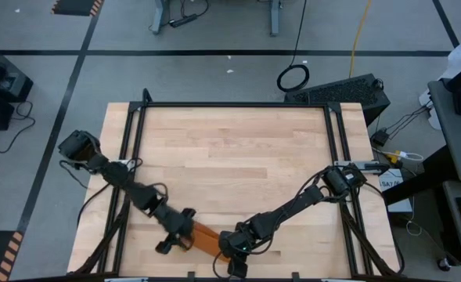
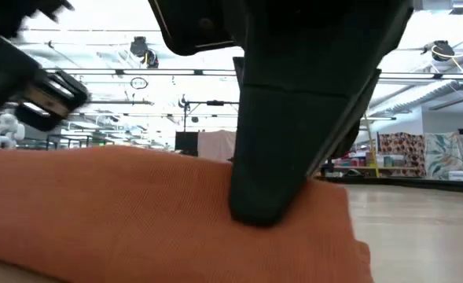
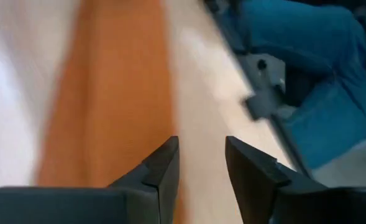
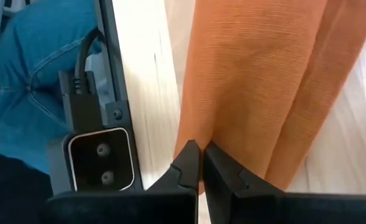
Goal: Roll towel into tight, uniform cylinder
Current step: Roll the brown towel
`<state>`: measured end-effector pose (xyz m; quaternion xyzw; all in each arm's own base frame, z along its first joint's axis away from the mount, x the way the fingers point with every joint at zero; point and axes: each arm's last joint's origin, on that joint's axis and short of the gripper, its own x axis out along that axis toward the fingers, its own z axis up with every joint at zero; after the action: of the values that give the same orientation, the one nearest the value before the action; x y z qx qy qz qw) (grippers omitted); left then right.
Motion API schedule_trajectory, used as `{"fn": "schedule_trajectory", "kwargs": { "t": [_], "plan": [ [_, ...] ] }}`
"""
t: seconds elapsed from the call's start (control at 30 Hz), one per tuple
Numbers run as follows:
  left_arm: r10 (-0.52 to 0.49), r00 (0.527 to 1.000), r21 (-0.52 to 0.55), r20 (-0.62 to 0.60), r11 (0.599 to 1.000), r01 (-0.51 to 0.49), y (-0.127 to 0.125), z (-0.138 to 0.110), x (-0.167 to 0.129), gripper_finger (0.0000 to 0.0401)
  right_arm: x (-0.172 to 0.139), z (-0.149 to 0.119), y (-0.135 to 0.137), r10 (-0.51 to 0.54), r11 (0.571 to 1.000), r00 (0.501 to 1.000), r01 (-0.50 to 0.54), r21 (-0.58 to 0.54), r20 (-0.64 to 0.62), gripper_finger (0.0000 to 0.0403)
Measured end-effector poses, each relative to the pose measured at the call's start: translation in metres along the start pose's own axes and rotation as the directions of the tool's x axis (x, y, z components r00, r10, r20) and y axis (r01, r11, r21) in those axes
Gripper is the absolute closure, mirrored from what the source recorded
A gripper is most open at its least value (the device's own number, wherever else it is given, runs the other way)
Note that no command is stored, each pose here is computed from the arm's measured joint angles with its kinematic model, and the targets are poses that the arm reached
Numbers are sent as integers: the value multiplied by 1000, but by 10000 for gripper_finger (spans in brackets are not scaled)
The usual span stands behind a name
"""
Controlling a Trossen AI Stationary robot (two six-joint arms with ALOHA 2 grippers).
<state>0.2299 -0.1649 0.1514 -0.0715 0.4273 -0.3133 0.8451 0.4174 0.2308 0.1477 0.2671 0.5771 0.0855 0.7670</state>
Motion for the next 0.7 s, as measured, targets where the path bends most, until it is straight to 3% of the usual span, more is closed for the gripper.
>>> {"fn": "schedule_trajectory", "kwargs": {
  "t": [0.07, 0.17, 0.27, 0.4, 0.57, 0.7],
  "plan": [
    [18, 1000, 64, 7, 998, -19, -15, -4, 3, 262, 0, 0, 0, 0, 1000, 1000, 0, -8, 0, 403],
    [151, 988, 158, 29, 976, -153, -32, -15, 7, 253, 0, 1, 0, 0, 1000, 1000, 0, -18, 1, 403],
    [276, 958, 229, 81, 930, -287, -46, -23, 9, 237, -1, 3, -2, 5, 1000, 1000, -5, -22, 9, 403],
    [367, 915, 265, 164, 877, -400, -60, -30, 9, 203, -2, 5, -4, 6, 1000, 1000, -6, -24, 12, 403],
    [462, 868, 326, 181, 804, -496, -59, -38, 16, 145, -3, 9, -5, 32, 999, 999, -31, -38, 5, 402],
    [488, 860, 326, 147, 797, -508, -51, -41, 24, 132, -4, 13, -7, 56, 997, 998, -56, -48, -1, 402]
  ]
}}
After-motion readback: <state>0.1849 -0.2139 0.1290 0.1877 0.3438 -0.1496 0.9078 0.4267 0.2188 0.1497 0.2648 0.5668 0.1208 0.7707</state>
